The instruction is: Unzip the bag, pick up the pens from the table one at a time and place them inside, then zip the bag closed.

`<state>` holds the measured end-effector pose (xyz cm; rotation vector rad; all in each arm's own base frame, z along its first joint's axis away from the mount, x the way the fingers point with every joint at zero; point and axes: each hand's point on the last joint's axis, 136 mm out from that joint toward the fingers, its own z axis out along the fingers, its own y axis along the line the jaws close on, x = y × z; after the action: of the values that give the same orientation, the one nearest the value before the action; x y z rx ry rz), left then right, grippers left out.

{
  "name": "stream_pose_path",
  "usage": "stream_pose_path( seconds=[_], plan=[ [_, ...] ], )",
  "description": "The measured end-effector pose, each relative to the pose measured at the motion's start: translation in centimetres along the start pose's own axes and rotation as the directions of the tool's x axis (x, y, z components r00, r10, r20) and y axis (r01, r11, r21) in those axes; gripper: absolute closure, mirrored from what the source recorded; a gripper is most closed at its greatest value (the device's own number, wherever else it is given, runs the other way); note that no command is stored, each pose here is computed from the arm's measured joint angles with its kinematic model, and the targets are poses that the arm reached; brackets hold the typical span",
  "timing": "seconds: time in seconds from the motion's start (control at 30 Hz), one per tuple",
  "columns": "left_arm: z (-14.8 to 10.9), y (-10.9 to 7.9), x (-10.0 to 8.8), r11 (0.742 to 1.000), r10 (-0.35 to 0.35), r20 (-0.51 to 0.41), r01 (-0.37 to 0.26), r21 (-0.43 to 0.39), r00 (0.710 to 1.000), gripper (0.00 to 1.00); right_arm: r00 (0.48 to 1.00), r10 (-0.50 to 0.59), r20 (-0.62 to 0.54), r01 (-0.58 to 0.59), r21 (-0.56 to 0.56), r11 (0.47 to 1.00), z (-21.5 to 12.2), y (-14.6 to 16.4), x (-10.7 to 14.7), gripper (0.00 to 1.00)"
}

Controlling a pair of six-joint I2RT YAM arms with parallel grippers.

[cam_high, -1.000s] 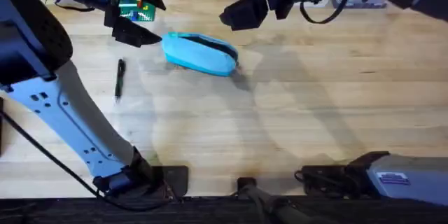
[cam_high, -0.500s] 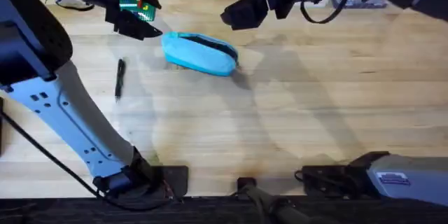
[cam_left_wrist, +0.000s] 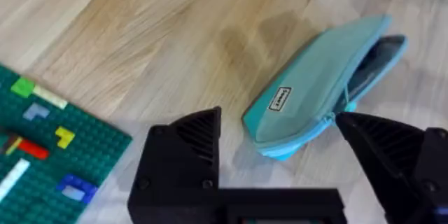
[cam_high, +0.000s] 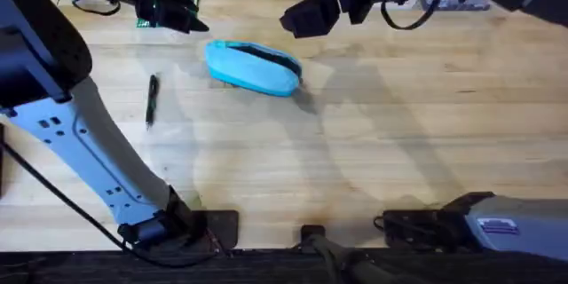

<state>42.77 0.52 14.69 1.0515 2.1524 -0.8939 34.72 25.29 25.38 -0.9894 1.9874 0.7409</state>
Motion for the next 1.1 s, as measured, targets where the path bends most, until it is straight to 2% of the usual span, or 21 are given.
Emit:
stream_pose_path(
  seconds=[0.17, 0.37, 0.6, 0.7, 0.93, 1.1],
  plan=[
    [0.0, 1.3, -0.2, 0.985, -0.167, 0.010, 0.167, -0.045, 0.986, 0.004, 1.000, 0.000, 0.000, 0.000, 0.000, 1.000, 0.0, 0.0, 0.0, 0.004],
    [-0.1, 1.9, -0.3, 0.935, -0.349, 0.026, 0.349, -0.062, 0.937, 0.004, 1.000, 0.000, 0.000, 0.000, 0.000, 1.000, 0.0, 0.0, 0.0, 0.004],
    [-0.1, 1.9, -0.2, 0.906, -0.418, 0.027, 0.419, -0.063, 0.908, 0.004, 1.000, 0.000, 0.000, 0.000, 0.000, 1.000, 0.0, 0.0, 0.0, 0.004],
    [-0.1, 2.1, 0.3, 0.882, -0.465, 0.011, 0.464, -0.084, 0.885, 0.004, 1.000, 0.000, 0.000, 0.000, 0.000, 1.000, 0.0, 0.0, 0.0, 0.004],
    [-0.5, 2.9, 2.6, 0.811, -0.570, -0.059, 0.550, -0.197, 0.819, 0.002, 1.000, 0.000, 0.000, 0.000, 0.000, 1.000, 0.0, 0.0, 0.0, 0.004],
    [-0.4, 3.6, 3.6, 0.774, -0.611, -0.097, 0.568, -0.279, 0.786, 0.001, 1.000, 0.000, 0.000, 0.000, 0.000, 1.000, 0.0, 0.0, 0.0, 0.004]
  ],
)
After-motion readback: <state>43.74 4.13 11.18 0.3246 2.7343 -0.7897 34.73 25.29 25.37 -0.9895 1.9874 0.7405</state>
